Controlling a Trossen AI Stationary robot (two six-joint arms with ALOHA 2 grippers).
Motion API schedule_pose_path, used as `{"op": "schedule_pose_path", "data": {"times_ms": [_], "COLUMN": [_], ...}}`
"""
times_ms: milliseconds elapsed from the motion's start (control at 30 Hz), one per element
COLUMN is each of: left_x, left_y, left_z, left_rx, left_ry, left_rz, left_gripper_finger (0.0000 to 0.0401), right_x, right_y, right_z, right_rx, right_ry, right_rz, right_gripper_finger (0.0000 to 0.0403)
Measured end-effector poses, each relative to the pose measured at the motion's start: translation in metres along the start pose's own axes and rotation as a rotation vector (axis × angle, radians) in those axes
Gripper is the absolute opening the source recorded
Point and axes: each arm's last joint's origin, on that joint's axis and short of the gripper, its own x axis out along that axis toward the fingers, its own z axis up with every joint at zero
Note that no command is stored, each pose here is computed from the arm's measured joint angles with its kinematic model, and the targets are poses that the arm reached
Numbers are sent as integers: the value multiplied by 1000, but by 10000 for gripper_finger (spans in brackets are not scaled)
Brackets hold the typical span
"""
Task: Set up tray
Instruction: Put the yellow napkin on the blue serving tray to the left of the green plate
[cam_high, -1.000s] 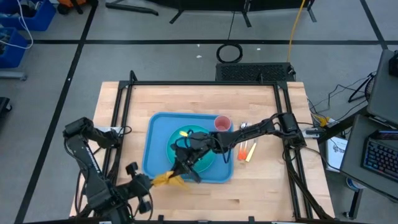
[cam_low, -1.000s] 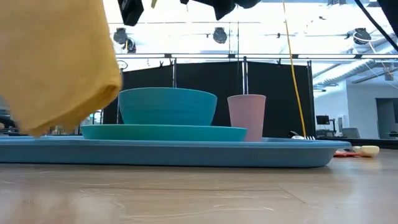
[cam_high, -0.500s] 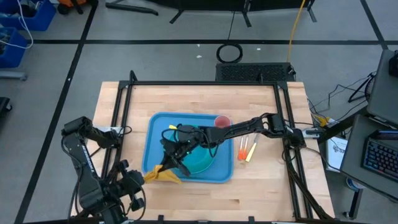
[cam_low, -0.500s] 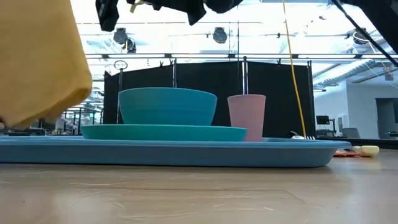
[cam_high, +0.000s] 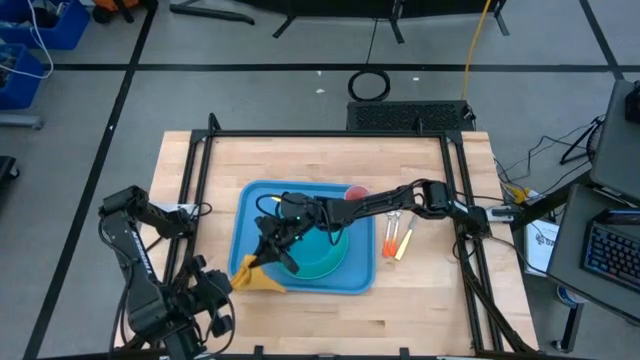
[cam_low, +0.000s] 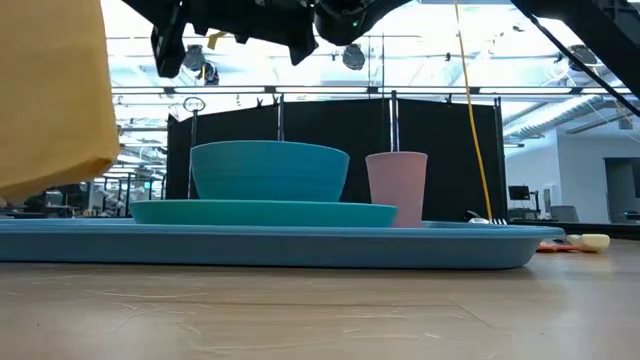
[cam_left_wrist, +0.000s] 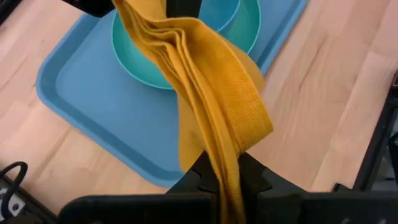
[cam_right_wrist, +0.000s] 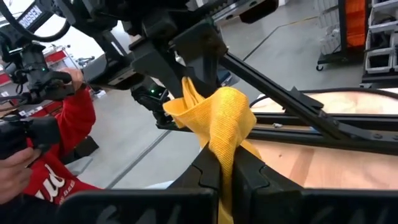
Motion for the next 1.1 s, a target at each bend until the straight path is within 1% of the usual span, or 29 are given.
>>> {"op": "schedule_pose_path", "data": {"times_ms": [267, 433, 567, 767, 967, 1100], "left_x": [0, 0, -2, -8, -18, -26], "left_y": [0, -1, -1, -1, -4, -7], "left_z": [1, 2, -1, -9, -20, -28], "left_rx": [0, -19, -14, -8, 2, -5], "left_ry": [-44, -106, -93, -136, -277, -364], "left_rz": [-1, -5, -16, -37, -104, -173], "left_gripper_finger": [13, 43, 64, 74, 75, 75], "right_x": [-2, -7, -15, -23, -20, -21], "right_y": [-4, -12, -24, -35, -31, -31], "right_z": [0, -1, -7, -7, -3, -2], "right_rx": [7, 21, 52, 54, 24, 21], "right_ry": [7, 16, 29, 26, -18, -21], "right_rz": [-18, -43, -89, -99, -78, -81], "right_gripper_finger": [0, 0, 0, 0, 0, 0]}}
